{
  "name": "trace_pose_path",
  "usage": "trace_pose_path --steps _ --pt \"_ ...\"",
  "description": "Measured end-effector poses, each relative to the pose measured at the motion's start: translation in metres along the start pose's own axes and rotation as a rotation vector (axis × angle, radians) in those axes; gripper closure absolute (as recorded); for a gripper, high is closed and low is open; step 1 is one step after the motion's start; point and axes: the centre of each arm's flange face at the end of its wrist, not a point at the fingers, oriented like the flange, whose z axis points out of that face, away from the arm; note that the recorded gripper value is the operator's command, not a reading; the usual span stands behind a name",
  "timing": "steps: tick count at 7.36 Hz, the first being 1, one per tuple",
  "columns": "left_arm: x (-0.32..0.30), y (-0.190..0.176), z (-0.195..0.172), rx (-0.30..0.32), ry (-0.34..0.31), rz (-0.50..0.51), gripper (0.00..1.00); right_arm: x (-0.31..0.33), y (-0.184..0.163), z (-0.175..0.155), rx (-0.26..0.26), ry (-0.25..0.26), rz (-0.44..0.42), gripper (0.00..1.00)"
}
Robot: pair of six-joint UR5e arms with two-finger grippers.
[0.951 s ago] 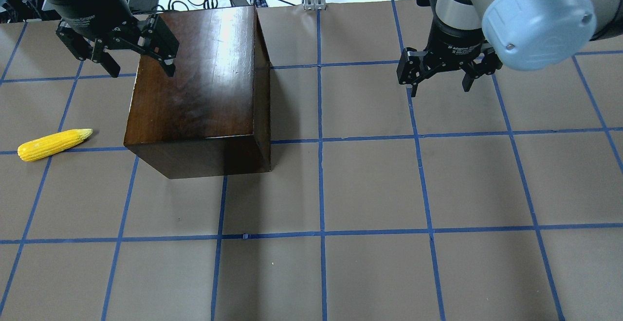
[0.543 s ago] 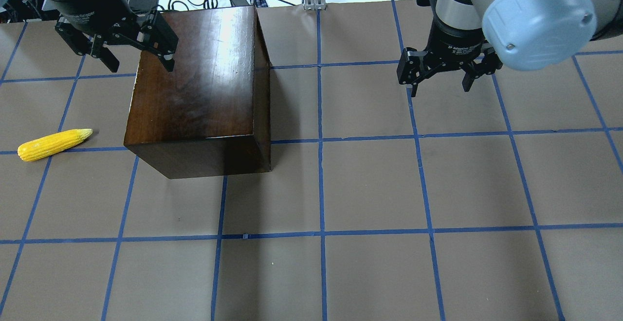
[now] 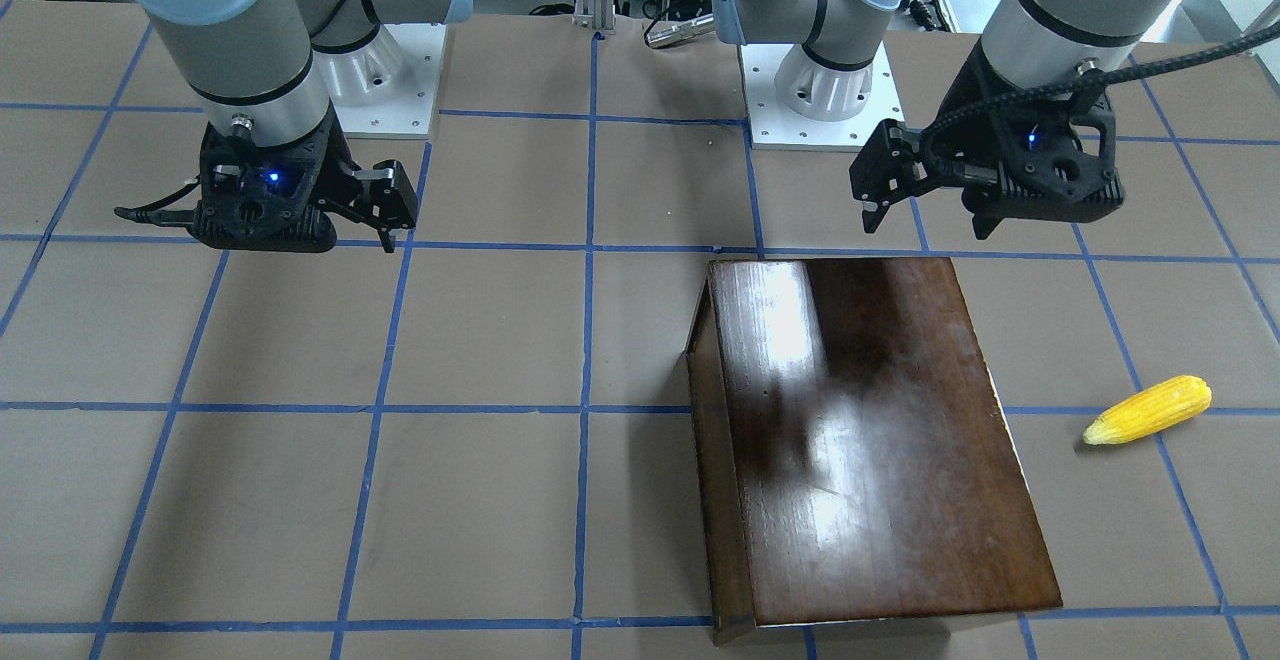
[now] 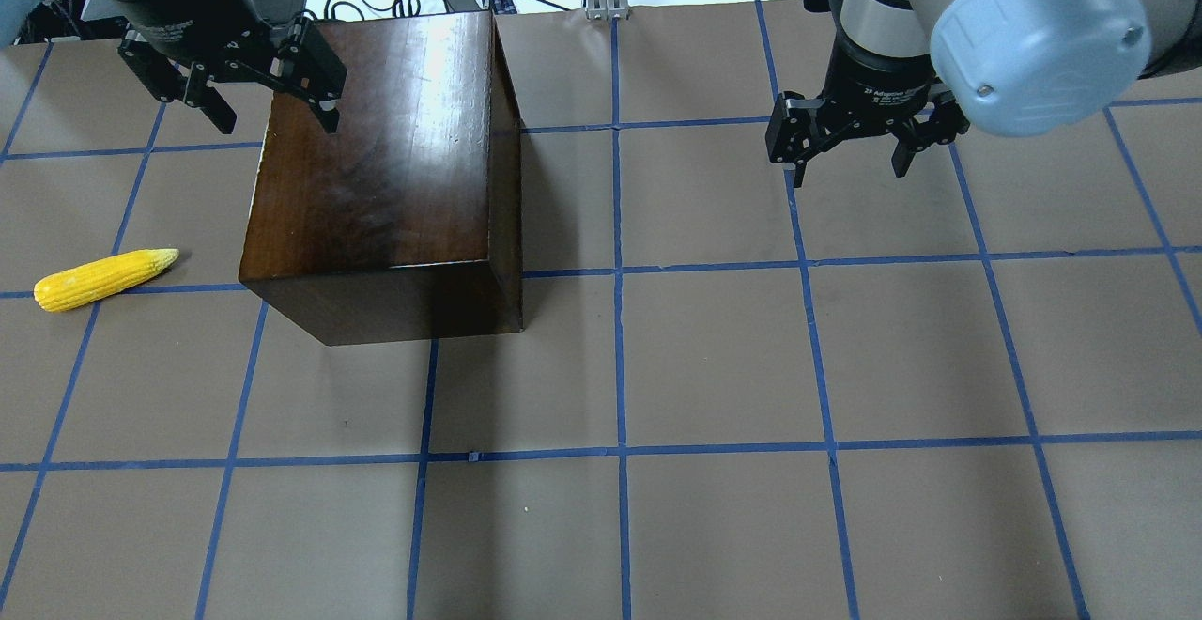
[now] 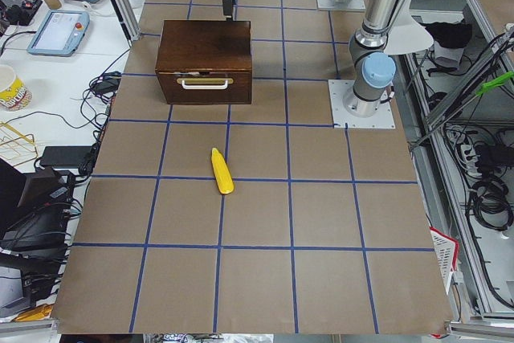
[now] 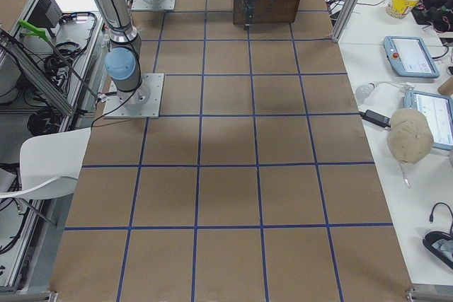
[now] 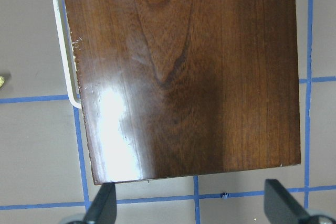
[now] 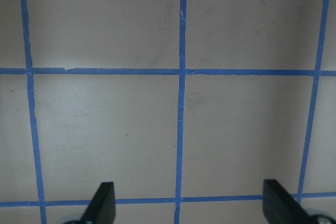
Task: Open drawer and put corn inside
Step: 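Move the left gripper down beside the cabinet toward the drawer handle, then position the left gripper at the white drawer handle and grasp it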
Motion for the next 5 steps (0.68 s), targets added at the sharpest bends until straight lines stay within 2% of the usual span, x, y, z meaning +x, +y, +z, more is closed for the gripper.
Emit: trace_pose_path --steps 2,5 --pt "-0.021 -0.011 0.009 -0.015 0.006 -0.01 0.0 0.0 0.0 0.0 0.0 0.0 0.0 0.0" --pt "-0.096 -0.025 0.024 -0.029 0.029 -0.029 0.0 0.0 0.0 0.0 0.001 0.0 0.0 0.0"
